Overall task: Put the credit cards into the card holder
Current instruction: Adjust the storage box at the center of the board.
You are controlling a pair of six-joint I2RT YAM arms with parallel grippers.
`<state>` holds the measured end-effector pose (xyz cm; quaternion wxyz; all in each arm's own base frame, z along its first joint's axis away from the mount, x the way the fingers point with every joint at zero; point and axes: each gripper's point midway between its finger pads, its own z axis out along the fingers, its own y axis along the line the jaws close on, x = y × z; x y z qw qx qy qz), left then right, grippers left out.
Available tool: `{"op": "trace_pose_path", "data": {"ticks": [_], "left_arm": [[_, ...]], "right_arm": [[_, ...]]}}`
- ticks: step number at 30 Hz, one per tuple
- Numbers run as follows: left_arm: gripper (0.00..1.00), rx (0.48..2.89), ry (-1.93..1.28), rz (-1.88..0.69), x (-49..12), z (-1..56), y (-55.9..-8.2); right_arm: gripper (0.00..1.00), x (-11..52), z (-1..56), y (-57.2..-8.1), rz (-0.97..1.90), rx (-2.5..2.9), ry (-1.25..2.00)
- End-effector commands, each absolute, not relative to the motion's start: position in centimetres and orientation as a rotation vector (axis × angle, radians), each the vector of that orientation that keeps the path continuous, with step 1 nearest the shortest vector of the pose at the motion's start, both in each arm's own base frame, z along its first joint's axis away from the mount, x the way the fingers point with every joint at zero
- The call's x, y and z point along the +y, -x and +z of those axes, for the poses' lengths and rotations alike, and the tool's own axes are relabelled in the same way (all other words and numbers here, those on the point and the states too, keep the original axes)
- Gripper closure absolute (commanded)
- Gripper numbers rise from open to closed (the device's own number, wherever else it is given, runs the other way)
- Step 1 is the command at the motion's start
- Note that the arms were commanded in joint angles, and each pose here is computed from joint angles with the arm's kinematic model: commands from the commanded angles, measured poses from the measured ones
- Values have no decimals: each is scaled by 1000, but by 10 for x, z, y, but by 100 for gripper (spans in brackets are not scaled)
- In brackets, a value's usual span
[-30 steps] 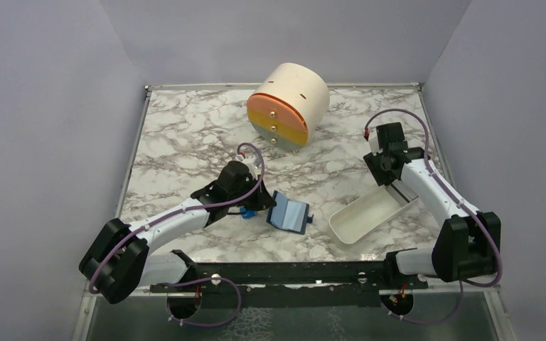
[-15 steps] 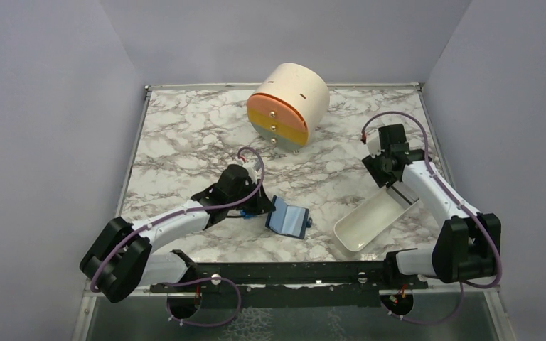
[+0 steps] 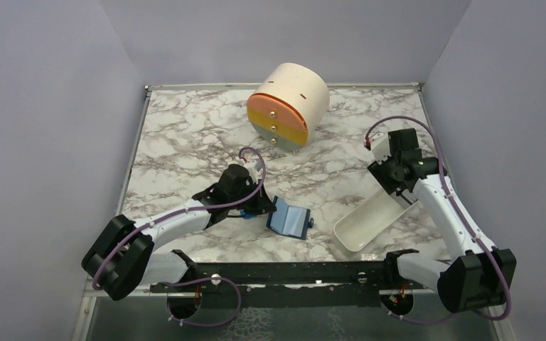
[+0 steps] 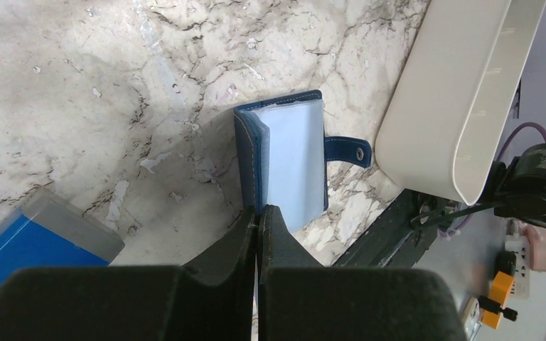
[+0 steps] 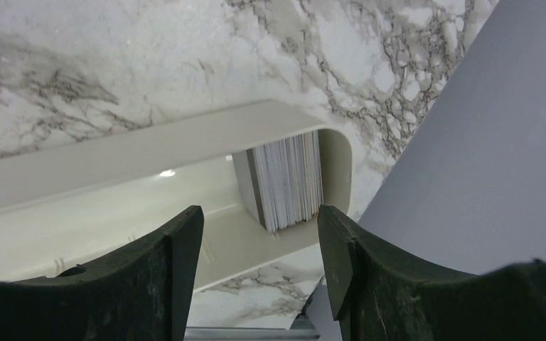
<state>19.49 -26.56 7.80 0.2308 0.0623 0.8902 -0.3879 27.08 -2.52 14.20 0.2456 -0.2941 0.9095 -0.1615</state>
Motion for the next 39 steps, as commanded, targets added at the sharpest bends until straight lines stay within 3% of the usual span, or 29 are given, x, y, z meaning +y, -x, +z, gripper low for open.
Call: {"op": "trace_pose_path", "data": {"ticks": [1, 17, 29, 39], "left_arm": [[100, 2411, -202, -1134, -275, 89, -197], [100, 2412, -199, -1113, -272, 89, -198], [100, 2417, -202, -1091, -269, 88, -198], [100, 2421, -200, -1099, -271, 88, -199]], "right_arm": [[39, -31, 127, -249, -453, 2494, 934], [39, -6, 101, -288, -321, 2396, 852], [40, -12, 95, -314, -386, 2386, 725], [38, -30, 78, -293, -490, 2493, 716]]}}
